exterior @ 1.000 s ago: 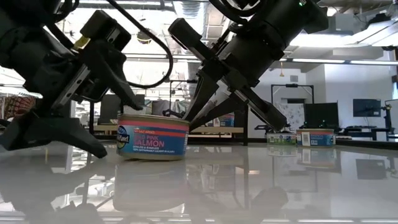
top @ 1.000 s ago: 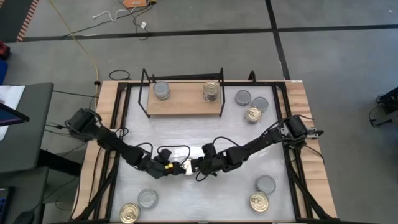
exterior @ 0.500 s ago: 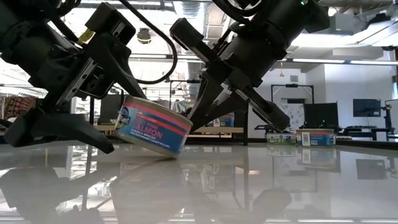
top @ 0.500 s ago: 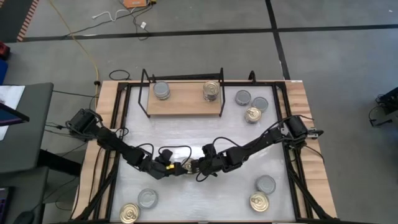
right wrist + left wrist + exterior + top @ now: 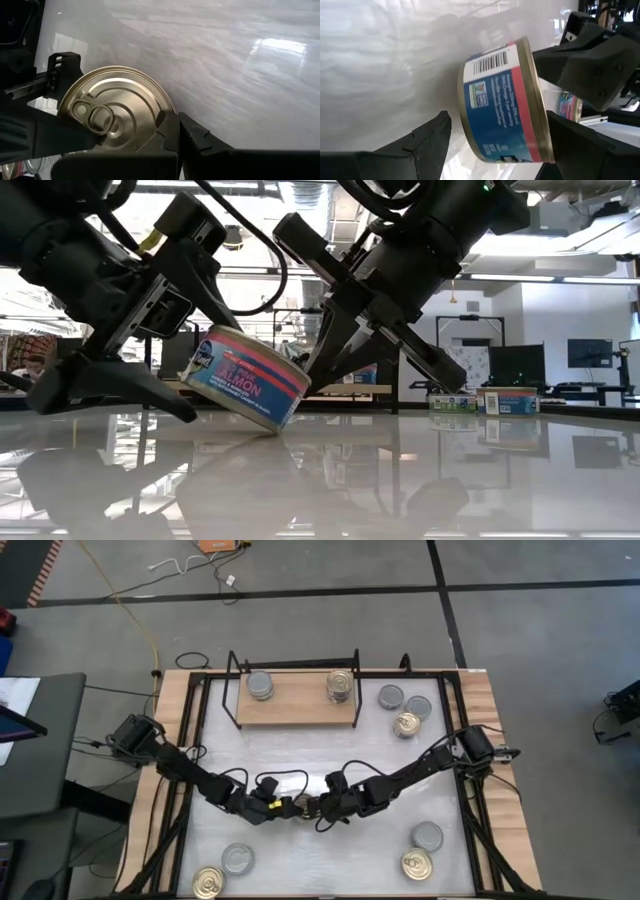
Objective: Stack canned seafood by type on shelf
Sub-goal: Put the blue tuna can on the shelf
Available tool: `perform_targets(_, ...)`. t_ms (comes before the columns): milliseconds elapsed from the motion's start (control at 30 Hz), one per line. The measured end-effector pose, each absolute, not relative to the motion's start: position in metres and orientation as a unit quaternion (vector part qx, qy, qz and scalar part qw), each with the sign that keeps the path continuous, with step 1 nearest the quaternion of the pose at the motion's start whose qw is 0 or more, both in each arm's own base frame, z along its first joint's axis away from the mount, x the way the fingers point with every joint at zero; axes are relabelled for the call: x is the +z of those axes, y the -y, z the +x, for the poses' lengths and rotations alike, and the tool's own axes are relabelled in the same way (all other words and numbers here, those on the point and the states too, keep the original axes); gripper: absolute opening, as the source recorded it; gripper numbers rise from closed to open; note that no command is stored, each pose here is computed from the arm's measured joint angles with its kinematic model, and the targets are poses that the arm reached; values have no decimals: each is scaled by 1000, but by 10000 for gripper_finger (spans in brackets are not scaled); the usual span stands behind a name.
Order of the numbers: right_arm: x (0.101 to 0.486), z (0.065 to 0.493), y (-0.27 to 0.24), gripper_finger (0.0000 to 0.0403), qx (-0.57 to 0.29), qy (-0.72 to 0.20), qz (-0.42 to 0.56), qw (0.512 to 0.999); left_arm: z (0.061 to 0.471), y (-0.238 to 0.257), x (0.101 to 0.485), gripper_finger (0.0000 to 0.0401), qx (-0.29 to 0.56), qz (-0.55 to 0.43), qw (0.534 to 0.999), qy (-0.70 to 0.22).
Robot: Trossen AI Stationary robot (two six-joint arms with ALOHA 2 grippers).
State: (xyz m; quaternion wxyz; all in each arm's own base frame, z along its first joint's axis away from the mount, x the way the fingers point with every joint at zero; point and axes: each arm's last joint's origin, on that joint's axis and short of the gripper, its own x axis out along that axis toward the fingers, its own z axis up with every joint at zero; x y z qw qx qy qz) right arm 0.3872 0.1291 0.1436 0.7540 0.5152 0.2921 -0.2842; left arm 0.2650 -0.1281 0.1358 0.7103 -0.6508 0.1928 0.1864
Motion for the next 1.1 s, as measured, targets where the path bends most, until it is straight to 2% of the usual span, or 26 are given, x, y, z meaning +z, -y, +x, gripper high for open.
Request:
perform_targets(500, 144, 388, -129, 22, -278, -289, 513, 759, 267, 124, 136, 295, 192, -663, 700, -184)
perform_targets(1100, 145, 390, -129, 27, -271, -282, 508, 767, 270, 126, 140, 191, 169, -669, 698, -189)
